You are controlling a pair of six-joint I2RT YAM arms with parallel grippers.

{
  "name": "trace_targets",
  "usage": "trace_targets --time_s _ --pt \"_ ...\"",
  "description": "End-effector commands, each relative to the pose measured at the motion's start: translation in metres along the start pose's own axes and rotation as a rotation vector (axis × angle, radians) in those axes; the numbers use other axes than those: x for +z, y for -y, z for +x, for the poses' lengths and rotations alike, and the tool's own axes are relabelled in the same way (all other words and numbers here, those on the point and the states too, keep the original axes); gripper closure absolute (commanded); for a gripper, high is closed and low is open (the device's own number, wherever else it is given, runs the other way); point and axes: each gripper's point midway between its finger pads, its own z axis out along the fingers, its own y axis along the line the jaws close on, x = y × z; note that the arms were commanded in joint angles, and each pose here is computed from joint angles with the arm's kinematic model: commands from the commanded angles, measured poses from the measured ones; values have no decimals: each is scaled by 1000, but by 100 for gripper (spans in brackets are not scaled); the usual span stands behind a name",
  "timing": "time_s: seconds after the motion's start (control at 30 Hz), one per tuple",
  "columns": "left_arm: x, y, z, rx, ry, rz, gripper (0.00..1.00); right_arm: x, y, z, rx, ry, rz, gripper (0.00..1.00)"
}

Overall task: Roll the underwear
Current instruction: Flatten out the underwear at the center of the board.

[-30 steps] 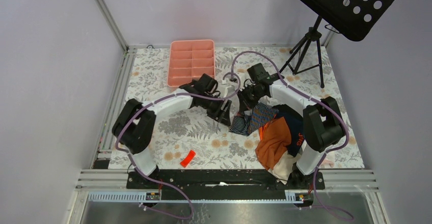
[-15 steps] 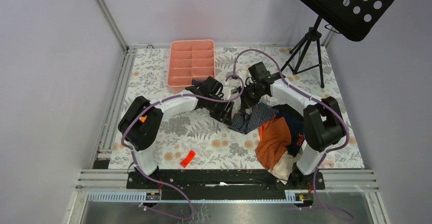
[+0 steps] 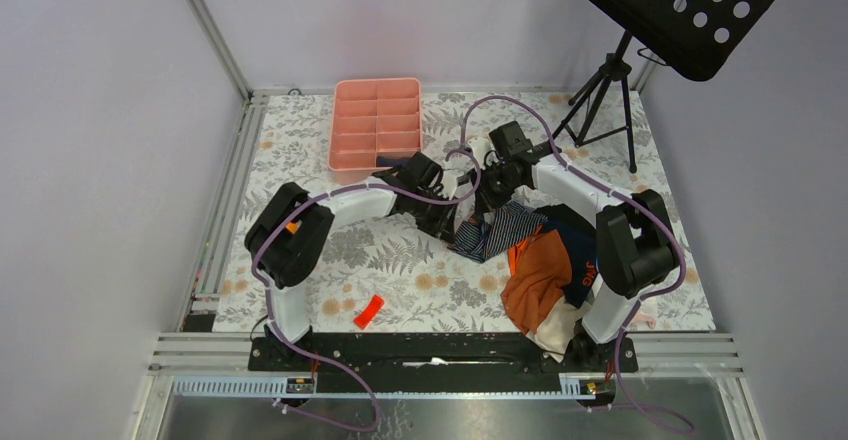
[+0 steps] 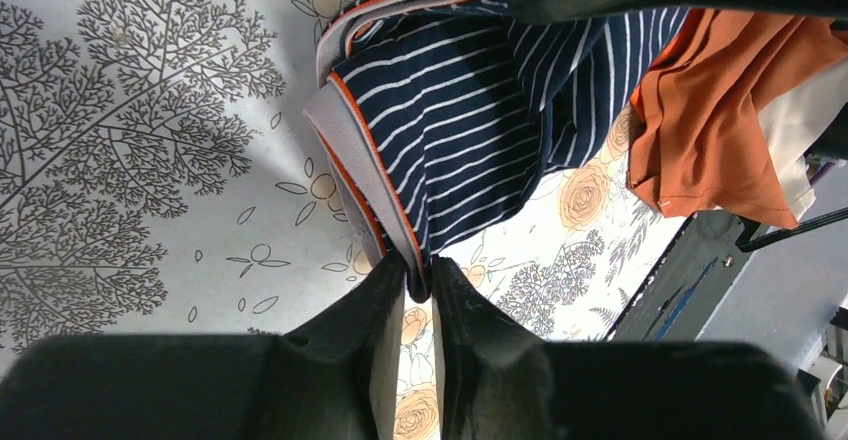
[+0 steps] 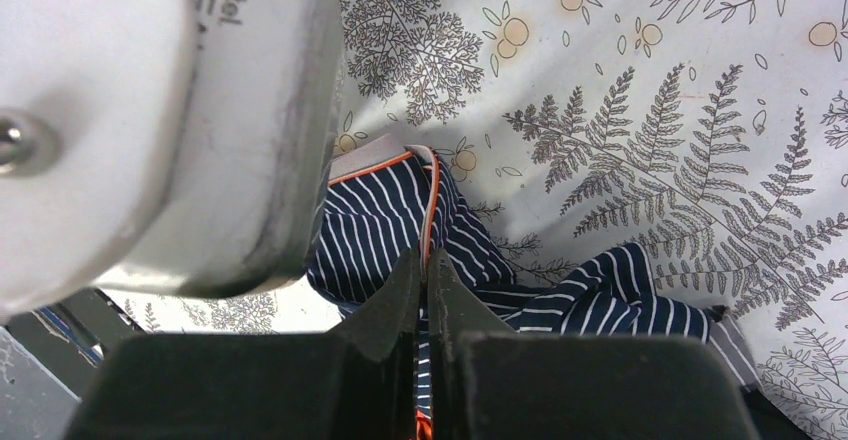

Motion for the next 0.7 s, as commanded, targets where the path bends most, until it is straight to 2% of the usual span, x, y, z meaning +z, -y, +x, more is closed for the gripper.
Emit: trace_targets --time_s 0.0,0.1,0.2,0.33,0.5,0.67 --pt "1 4 -21 51 46 -7 85 -5 -10 -12 -45 48 -28 100" --pt "-5 7 -27 87 54 -6 100 -5 -10 -12 -41 46 -30 100" --pt "-23 10 -32 138 58 -8 100 -13 -8 -20 -39 67 -18 100" --pt "-65 3 -30 222 68 -56 100 -44 -2 -47 -8 163 -14 100" --pt "-131 -13 -35 407 141 -218 100 -94 -6 -69 -14 297 7 100" --pt "-188 -26 -31 466 168 -356 100 -128 -15 -77 -65 382 42 100"
